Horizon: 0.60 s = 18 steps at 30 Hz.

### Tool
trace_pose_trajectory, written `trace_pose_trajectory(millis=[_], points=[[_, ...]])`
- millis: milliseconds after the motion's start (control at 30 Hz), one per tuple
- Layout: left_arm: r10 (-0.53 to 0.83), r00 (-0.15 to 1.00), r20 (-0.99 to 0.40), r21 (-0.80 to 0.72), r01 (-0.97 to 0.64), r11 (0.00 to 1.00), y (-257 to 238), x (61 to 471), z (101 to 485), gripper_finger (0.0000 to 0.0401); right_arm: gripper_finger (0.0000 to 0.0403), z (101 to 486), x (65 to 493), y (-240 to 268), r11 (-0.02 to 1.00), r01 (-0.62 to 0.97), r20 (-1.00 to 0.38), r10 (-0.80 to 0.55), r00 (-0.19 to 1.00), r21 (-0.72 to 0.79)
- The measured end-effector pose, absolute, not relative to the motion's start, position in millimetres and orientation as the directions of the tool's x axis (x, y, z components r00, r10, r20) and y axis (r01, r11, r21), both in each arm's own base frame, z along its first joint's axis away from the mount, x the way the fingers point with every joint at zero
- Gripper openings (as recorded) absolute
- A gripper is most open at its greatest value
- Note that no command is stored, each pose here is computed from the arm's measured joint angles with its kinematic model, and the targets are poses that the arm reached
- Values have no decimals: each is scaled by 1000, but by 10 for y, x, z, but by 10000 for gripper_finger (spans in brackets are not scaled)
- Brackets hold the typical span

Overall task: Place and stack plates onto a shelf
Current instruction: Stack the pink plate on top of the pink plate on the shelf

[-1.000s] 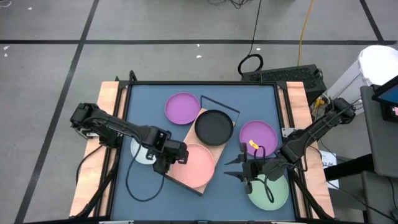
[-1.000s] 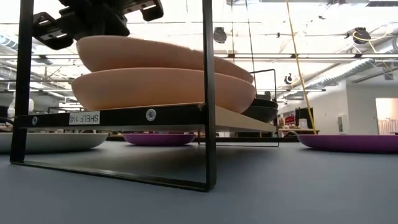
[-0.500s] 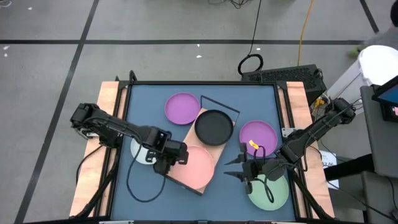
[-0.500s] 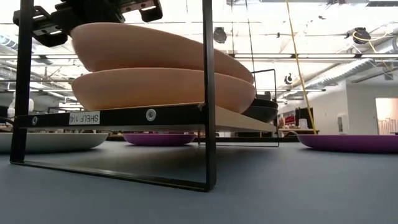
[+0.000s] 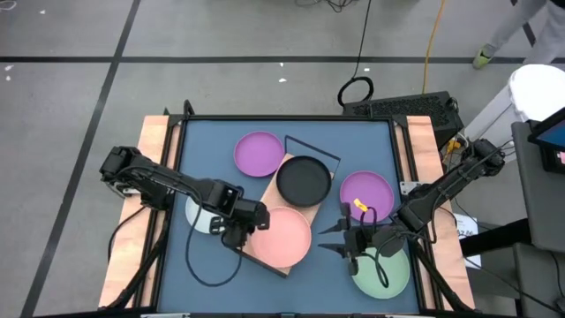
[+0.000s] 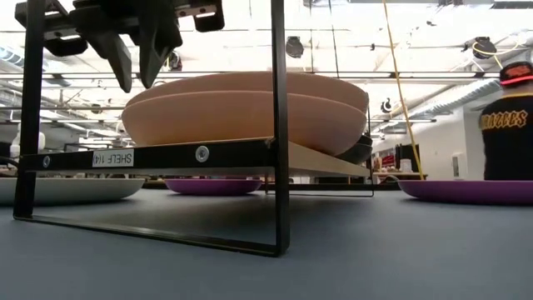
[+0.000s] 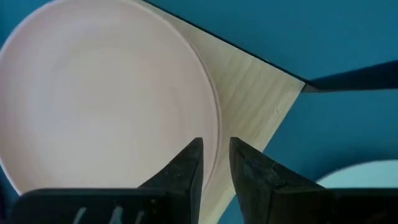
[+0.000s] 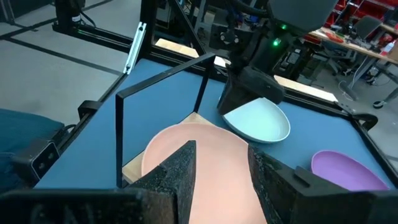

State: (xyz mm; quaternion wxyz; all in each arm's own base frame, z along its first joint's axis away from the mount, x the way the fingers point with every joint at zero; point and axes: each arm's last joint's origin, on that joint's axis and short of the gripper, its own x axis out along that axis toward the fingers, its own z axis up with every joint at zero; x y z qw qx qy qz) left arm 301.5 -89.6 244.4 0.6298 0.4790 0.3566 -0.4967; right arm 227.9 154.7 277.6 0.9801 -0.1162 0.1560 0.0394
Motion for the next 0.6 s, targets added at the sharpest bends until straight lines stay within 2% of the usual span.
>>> trace_pose_trajectory(millis=[200, 300, 433, 600], points=[[-259, 261, -930, 186, 942, 281, -876, 3020, 2443, 86, 128, 2673, 2296, 1532, 986, -83, -352, 26, 936, -145], [-234, 272, -933, 165, 905, 393, -832, 3033, 2443, 85, 114, 2518, 2282, 1528, 988, -105, -405, 50, 913, -114], [-225, 311, -923, 157, 841, 518, -727, 3075, 2470, 85, 70, 2331, 2293, 1528, 991, -127, -457, 91, 885, -48], [-143, 424, -894, 221, 696, 683, -483, 3063, 2655, 85, 7, 2044, 2378, 1568, 994, -103, -506, 68, 860, -41]])
